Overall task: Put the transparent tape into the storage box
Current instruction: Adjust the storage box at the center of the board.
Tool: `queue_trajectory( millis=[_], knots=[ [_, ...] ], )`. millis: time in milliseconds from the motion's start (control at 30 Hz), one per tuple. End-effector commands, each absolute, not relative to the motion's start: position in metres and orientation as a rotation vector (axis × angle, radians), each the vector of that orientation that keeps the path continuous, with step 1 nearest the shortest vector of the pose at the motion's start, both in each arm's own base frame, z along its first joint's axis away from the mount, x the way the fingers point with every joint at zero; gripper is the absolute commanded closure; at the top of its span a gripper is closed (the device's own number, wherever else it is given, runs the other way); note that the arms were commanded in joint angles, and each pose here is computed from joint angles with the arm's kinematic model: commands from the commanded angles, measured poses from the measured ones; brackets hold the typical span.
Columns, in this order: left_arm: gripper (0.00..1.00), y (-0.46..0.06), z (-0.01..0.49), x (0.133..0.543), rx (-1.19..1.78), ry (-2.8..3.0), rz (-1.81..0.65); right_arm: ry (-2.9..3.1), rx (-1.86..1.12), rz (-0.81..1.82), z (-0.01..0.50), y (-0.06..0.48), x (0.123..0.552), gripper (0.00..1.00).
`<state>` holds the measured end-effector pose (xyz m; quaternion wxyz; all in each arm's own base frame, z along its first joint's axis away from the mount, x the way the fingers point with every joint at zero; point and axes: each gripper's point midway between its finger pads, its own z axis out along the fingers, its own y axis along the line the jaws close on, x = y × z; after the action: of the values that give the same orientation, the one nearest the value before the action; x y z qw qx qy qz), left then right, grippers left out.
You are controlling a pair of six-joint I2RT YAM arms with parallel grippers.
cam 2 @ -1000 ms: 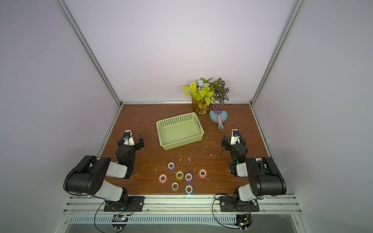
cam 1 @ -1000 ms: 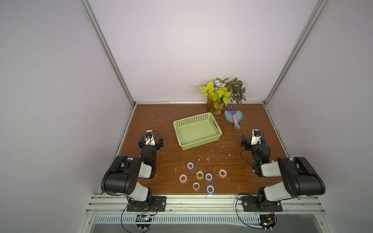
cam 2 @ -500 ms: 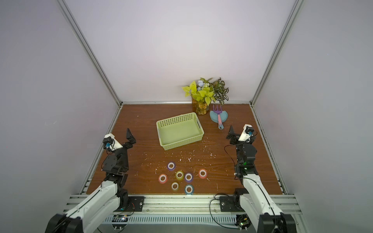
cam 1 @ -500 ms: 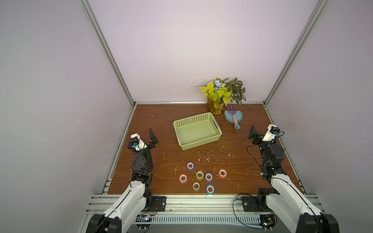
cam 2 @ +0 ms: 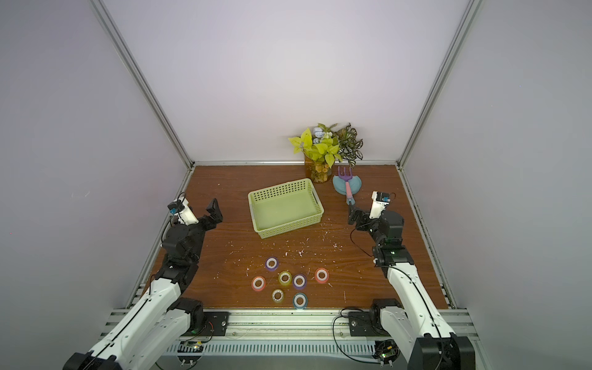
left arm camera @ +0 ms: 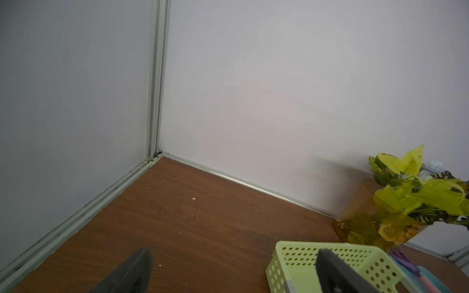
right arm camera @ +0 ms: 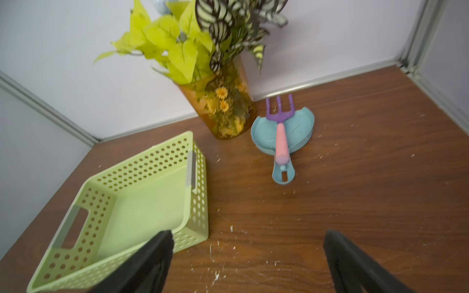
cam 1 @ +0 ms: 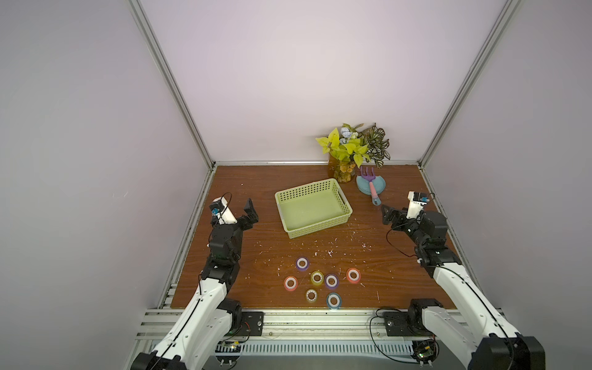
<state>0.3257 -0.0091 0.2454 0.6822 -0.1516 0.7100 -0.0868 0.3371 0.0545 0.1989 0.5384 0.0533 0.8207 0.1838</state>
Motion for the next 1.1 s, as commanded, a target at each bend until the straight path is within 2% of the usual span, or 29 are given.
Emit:
queue_trajectory(
  millis=[0, 333, 600, 1067],
  knots=[
    [0.01, -0.023, 0.238, 0.333, -0.328, 1.669, -0.299, 2.023, -0.011, 0.533, 0.2, 0.085, 0.329, 0.0],
    [0.01, -0.067, 0.189, 0.366, -0.214, 1.938, -0.465, 2.179, -0.126, 0.513, 0.177, 0.137, 0.327, 0.0],
    [0.01, -0.107, 0.15, 0.378, -0.128, 2.071, -0.601, 2.222, -0.107, 0.518, 0.166, 0.152, 0.34, 0.01],
    [0.01, -0.131, 0.127, 0.383, -0.079, 2.132, -0.721, 2.296, -0.203, 0.691, 0.151, 0.196, 0.392, 0.01]
  ],
)
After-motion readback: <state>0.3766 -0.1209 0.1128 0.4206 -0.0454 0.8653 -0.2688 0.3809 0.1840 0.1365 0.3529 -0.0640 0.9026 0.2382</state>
